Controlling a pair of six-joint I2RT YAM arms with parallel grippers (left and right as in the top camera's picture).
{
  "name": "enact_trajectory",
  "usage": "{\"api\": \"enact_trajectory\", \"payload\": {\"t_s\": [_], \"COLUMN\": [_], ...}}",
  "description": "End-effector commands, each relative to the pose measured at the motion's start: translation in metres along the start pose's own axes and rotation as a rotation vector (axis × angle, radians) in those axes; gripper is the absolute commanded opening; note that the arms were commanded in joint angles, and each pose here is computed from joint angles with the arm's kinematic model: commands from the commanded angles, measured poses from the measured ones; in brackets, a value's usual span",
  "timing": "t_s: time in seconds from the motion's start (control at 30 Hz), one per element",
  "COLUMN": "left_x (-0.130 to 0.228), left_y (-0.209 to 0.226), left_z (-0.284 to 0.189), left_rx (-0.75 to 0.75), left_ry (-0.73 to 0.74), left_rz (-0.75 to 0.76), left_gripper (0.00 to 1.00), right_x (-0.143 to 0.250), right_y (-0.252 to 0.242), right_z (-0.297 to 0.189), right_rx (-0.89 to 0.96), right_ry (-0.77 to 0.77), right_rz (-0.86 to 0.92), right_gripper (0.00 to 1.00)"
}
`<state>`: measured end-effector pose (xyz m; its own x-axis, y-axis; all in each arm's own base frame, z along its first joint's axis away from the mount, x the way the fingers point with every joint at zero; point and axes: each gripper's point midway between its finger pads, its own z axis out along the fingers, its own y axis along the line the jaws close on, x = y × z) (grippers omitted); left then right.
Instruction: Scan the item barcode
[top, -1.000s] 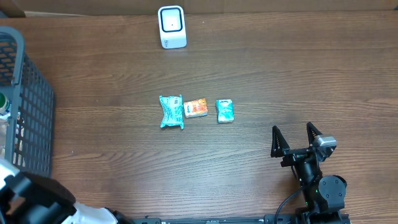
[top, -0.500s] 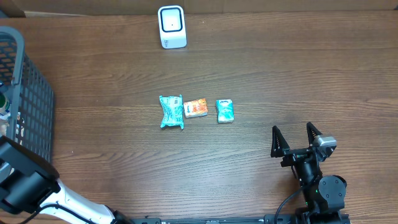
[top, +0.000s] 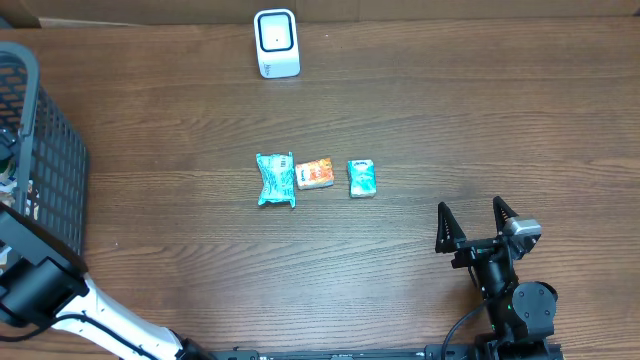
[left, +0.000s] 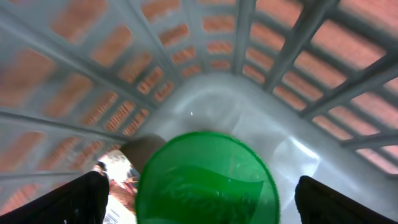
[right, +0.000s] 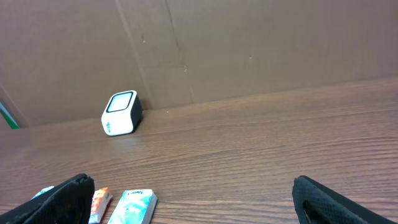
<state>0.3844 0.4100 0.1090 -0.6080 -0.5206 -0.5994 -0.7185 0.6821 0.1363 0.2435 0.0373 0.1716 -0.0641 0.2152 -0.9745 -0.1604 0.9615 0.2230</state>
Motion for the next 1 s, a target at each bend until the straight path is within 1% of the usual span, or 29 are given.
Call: {"api": "enact_trajectory", "payload": {"t_s": [0.0,0.17,0.27,0.3,0.4,0.47,0.53,0.7,0.83,0.97], "left_x": [0.015,0.014,0.016,0.016,0.015,0.015,0.016,0.015,0.007,-0.012], "left_y": [-0.001,-0.002,-0.003,-0.004,-0.008,-0.009,-0.009,-0.008,-0.006,-0.001], "left_z": [0.017,0.018,0.018,0.018,0.018,0.018,0.018,0.016,0.003,-0.024], "left_rx": [-0.007,-0.006,0.001,0.005,0.03,0.031,0.032,0.031,0.027,0.024], "left_ry": [0.046,0.04,0.046,0.046,0.04,0.041,0.044,0.044,0.027,-0.034], "left_rz": [0.024,0.019,0.013,0.013,0.012,0.012,0.013,0.013,0.011,-0.013], "left_gripper": [1.0,1.0,0.98,0.95,0.92,0.86,0.83,0.77,0.75,0.71], "right_x": [0.001,0.001,0.001,0.001,0.001,0.001,0.001,0.001,0.001,0.001], "right_y": [0.0,0.0,0.0,0.0,0.0,0.0,0.0,0.0,0.0,0.0], "right_z": [0.0,0.0,0.0,0.0,0.0,0.0,0.0,0.0,0.0,0.0], "right_rx": [0.0,0.0,0.0,0.0,0.0,0.0,0.0,0.0,0.0,0.0], "right_ry": [-0.006,-0.006,-0.006,-0.006,-0.006,-0.006,-0.005,-0.006,-0.006,-0.006], "right_rz": [-0.004,-0.004,-0.004,-0.004,-0.004,-0.004,-0.004,-0.004,-0.004,-0.004], "right_gripper": [1.0,1.0,1.0,1.0,1.0,1.0,1.0,1.0,1.0,1.0]}}
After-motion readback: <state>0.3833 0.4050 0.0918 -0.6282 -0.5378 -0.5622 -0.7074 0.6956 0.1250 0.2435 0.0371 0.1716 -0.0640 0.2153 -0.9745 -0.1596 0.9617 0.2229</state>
